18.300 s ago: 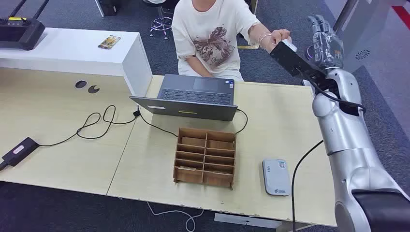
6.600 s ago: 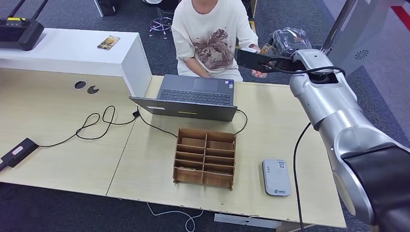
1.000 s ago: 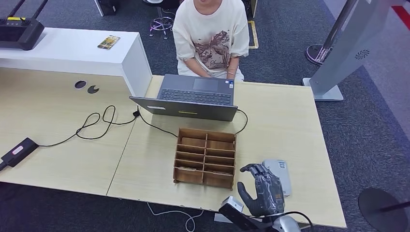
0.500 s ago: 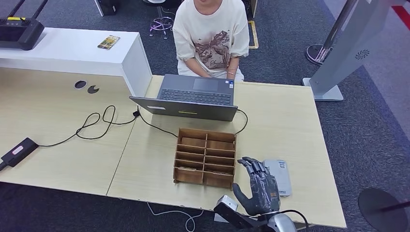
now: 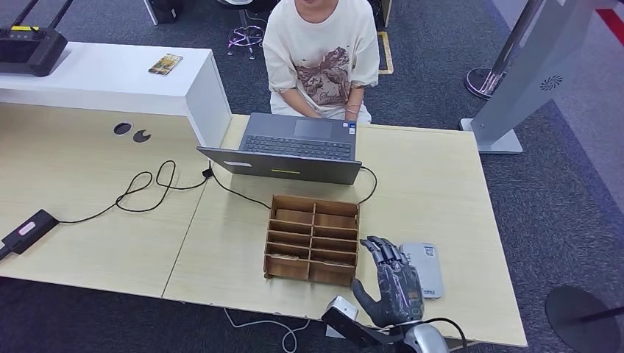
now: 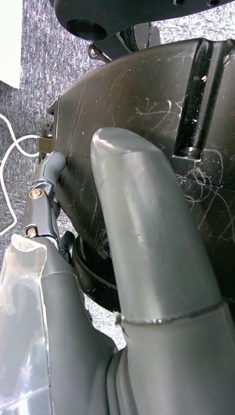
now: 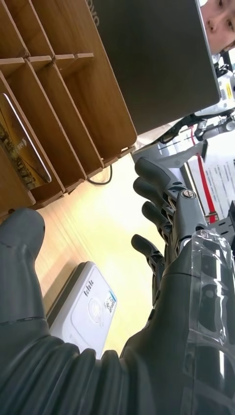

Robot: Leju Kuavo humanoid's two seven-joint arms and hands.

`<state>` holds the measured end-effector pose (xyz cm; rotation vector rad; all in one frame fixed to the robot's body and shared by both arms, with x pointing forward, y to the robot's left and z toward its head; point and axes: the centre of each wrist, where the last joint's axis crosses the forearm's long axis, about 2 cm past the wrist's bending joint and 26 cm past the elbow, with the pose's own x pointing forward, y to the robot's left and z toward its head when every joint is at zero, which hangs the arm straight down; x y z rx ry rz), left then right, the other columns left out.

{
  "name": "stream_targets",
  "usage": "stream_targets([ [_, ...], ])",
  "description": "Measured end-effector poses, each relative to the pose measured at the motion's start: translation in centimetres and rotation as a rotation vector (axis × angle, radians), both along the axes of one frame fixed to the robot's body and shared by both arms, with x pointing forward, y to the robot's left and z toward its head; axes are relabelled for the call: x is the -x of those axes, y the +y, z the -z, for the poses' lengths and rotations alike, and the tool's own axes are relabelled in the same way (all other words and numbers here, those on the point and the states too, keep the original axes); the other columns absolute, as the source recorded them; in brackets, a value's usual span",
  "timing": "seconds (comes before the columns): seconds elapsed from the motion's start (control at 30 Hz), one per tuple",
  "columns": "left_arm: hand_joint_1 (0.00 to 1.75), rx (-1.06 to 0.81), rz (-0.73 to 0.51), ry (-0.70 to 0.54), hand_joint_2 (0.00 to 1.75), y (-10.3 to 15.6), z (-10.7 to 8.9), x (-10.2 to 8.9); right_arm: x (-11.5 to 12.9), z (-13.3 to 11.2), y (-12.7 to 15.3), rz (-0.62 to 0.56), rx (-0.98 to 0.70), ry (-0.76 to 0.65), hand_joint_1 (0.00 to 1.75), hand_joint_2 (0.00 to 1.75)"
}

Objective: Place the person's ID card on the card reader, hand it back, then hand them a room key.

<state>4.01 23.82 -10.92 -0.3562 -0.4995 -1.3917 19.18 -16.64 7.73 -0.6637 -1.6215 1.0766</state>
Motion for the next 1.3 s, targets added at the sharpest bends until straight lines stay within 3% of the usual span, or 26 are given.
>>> stream_targets([
  [0.73, 0.00, 0.019, 0.014, 0.012, 0.00, -0.1, -0.1, -0.5, -0.9, -0.6, 1.5, -0.016, 0.030, -0.005, 0.51, 1.75],
  [1.13, 0.00, 0.031, 0.030, 0.017, 0.00, -0.3, -0.1, -0.7, -1.1, -0.3, 2.0, -0.012, 0.052, 0.010, 0.69, 1.75],
  [1.3, 0.00, 0.032, 0.031, 0.018, 0.00, -0.3, -0.1, -0.7, -1.1, -0.1, 2.0, -0.009, 0.058, 0.017, 0.68, 1.75],
])
